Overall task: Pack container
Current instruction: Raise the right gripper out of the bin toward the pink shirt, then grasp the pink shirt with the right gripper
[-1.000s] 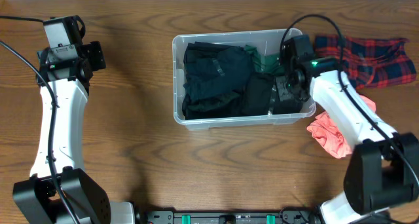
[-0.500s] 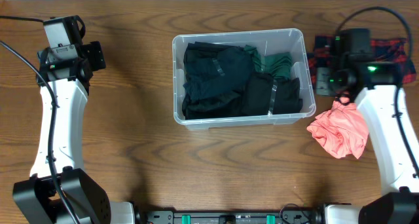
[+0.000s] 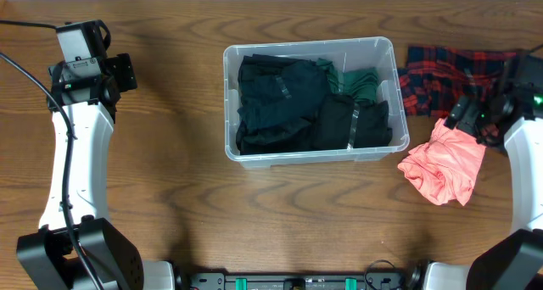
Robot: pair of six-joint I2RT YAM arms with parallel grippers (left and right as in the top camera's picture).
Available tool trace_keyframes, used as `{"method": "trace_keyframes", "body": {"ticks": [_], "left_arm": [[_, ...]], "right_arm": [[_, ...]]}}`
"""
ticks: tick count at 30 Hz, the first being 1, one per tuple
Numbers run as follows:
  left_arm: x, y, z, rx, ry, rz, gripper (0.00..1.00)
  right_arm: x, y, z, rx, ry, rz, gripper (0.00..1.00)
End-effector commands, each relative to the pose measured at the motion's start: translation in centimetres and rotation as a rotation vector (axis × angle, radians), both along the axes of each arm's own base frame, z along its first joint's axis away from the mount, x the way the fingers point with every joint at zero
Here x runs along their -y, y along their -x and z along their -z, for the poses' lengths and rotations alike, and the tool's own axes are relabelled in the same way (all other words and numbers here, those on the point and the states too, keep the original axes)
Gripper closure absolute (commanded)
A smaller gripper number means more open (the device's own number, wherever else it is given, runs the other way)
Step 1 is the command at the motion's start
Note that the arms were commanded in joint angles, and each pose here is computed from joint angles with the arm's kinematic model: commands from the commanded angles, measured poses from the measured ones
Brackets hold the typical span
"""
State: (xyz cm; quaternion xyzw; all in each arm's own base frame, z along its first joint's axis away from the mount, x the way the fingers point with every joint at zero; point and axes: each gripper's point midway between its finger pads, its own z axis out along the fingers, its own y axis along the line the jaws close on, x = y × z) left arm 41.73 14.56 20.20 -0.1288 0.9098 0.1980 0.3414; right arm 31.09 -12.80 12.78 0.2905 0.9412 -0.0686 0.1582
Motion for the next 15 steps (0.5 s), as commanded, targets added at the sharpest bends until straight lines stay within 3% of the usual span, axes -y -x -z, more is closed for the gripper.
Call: {"method": "trace_keyframes", "body": {"ticks": [1, 10, 15], "left_arm": [[-0.3, 0.1, 0.1, -0.004, -0.002, -0.017, 0.02], [-0.3, 0.1, 0.1, -0.004, -0.002, -0.017, 0.02], [-0.3, 0.1, 0.1, -0.004, -0.002, -0.017, 0.02]], "right_arm": [[0.7, 1.3, 2.2, -0.030, -0.018, 0.056, 0.01], [3.0, 3.9, 7.3, -0.030, -0.029, 0.155, 0.01], [3.2, 4.3, 8.6, 0.028, -0.123, 0.184, 0.01]]}}
